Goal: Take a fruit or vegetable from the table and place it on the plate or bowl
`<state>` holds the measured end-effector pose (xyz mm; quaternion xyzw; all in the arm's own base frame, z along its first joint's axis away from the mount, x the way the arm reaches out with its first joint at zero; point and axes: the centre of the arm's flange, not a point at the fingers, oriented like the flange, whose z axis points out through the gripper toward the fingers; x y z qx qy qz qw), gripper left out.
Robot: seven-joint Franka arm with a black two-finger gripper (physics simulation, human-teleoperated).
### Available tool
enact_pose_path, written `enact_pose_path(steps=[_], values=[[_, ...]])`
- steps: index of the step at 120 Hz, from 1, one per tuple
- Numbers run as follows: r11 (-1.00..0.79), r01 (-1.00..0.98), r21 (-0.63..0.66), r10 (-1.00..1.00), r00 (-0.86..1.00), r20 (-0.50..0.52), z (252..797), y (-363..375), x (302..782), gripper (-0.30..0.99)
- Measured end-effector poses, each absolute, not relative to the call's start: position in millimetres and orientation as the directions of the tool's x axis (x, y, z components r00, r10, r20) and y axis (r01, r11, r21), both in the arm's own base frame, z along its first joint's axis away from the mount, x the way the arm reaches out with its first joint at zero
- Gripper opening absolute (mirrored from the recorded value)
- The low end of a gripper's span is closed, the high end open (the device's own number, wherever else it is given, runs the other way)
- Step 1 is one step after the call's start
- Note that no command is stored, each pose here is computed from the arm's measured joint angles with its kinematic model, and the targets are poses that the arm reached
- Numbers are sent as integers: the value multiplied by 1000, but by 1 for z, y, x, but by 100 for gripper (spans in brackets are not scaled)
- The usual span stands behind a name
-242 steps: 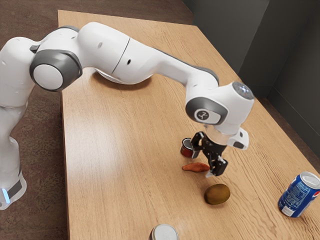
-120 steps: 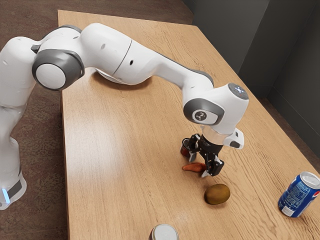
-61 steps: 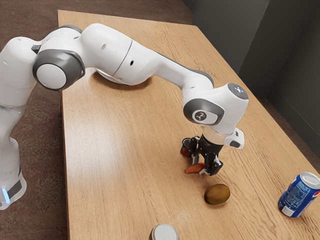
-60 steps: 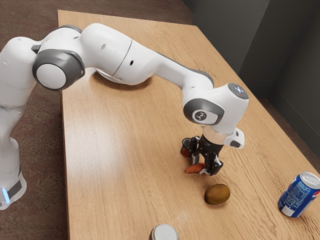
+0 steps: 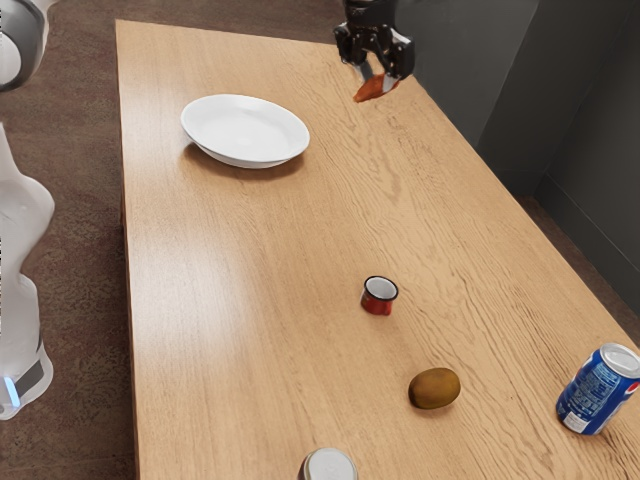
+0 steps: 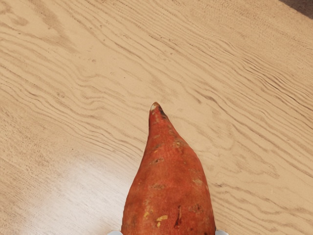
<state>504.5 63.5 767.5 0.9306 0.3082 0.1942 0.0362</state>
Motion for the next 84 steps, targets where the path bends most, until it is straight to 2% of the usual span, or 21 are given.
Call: enact_pose_path(steps=[14,31,36,48,56,62,84], values=[[-577,803,151,795,511,326,772,246,442,13],[-394,918,41,894,373,247,721,351,412,11],[-347,938,8,920,339,194,690,380,411,14],[-207,974,-91,976,212,43,591,457,395,10],[-184,977,-113,983,183,-18,553,477,392,8],[-202,973,-110,979,197,-48,537,477,400,12],[-254,963,-85,965,246,-92,518,475,409,14]])
